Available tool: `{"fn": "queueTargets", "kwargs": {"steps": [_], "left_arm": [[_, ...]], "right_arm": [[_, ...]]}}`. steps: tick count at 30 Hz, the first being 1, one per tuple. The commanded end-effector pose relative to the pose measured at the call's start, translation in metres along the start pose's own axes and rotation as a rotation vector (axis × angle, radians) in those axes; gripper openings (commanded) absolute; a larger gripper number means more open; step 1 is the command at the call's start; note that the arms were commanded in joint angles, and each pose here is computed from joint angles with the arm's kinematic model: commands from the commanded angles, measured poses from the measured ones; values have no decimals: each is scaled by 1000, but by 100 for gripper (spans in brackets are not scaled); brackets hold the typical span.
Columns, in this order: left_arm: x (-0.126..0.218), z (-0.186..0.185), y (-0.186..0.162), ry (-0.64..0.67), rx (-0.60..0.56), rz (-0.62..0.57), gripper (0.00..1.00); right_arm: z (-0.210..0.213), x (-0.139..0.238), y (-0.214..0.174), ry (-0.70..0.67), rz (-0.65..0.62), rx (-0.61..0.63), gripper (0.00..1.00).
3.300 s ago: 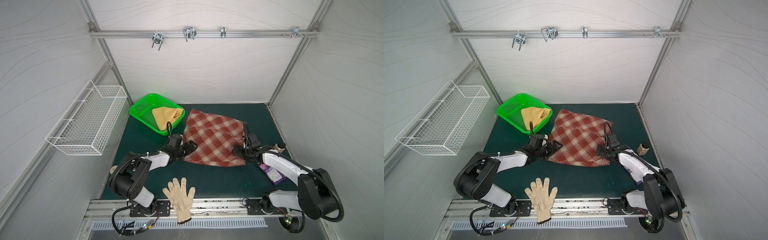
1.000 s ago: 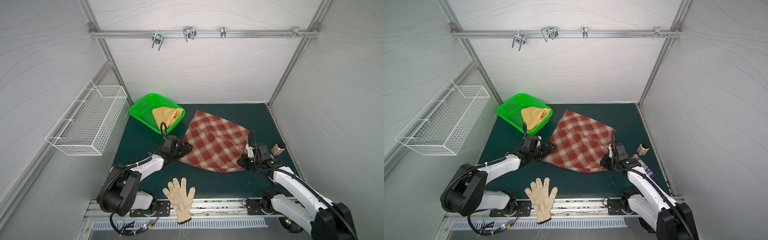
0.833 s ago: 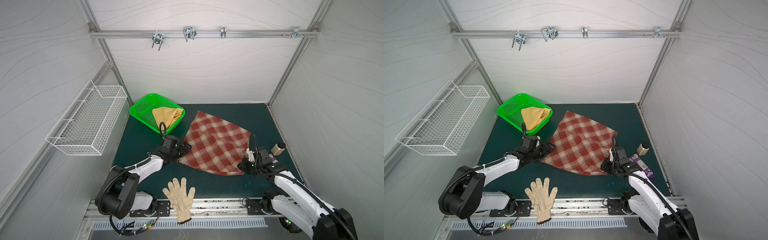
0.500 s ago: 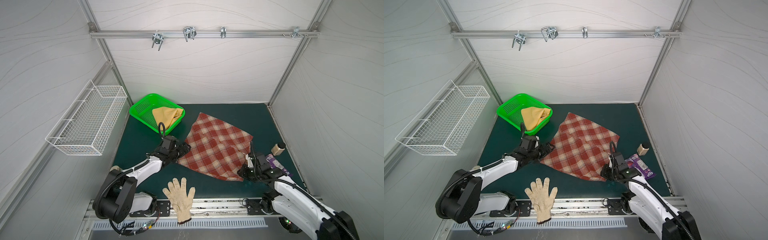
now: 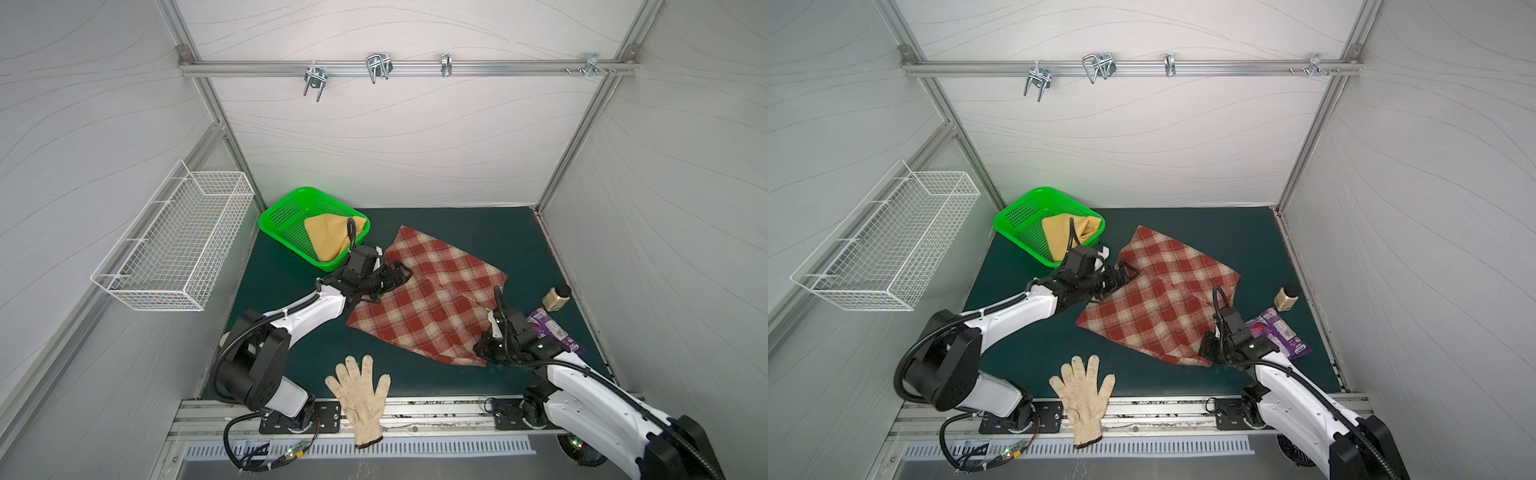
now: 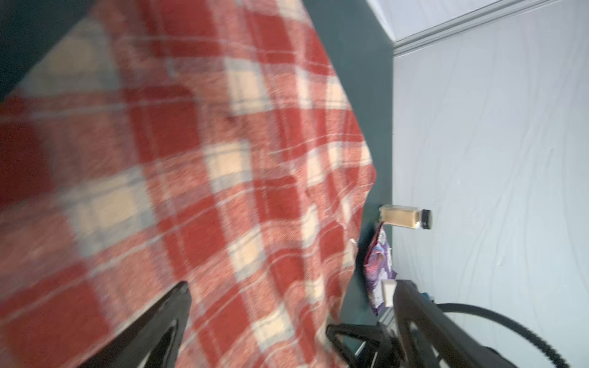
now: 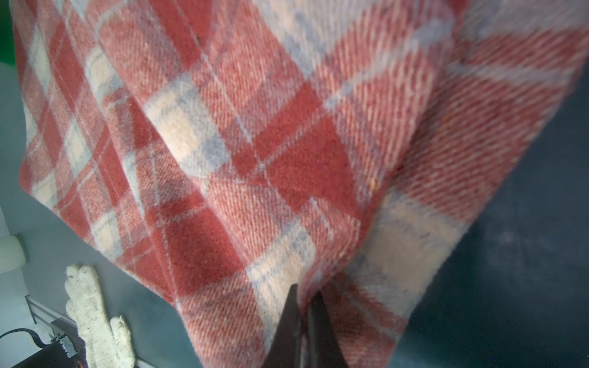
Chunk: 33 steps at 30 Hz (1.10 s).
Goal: Fold and stack the skirts
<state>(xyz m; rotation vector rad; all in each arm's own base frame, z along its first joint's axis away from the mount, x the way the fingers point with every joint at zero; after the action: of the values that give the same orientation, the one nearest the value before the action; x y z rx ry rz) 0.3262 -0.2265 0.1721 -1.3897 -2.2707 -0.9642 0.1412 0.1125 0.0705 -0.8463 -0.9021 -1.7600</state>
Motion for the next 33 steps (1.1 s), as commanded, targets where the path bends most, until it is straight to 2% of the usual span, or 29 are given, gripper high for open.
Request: {"fn": "queueTargets", "kwargs": {"steps": [1,6,12,21,26,33], "left_arm": [[-24,-20,22,-62,-21,2,99],[-67,-33,39,-69,-28,34,99],[-115,-48,37,-111,-38,85,99],[-153,-88,20,-241,-71,152,99],[-175,-78,11,-172,-47,216,99],[-198,-45,-2,10,-32,315,99]], "right_arm": [[3,4,-2,-10,1,11,0],[6,11,-6,7,7,45,0],[13,21,-7,35,4,67,0],[7,17,-12,15,18,77,0],[7,16,-11,4,23,88,0],[14,24,-9,20,7,117,0]]}}
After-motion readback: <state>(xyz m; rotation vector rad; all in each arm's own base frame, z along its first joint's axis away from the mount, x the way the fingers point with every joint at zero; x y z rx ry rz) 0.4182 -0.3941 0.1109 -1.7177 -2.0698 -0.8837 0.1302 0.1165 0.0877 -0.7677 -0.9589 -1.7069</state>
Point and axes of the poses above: each gripper's point midway between its finger pads, its own x axis back along the fingers, its own z axis along the line the jaws close on, y = z × x, the point moved 5 cm from there along x, back along the fingers, and after that the axes turned 3 degrees about -x, right-handed, at the moved point
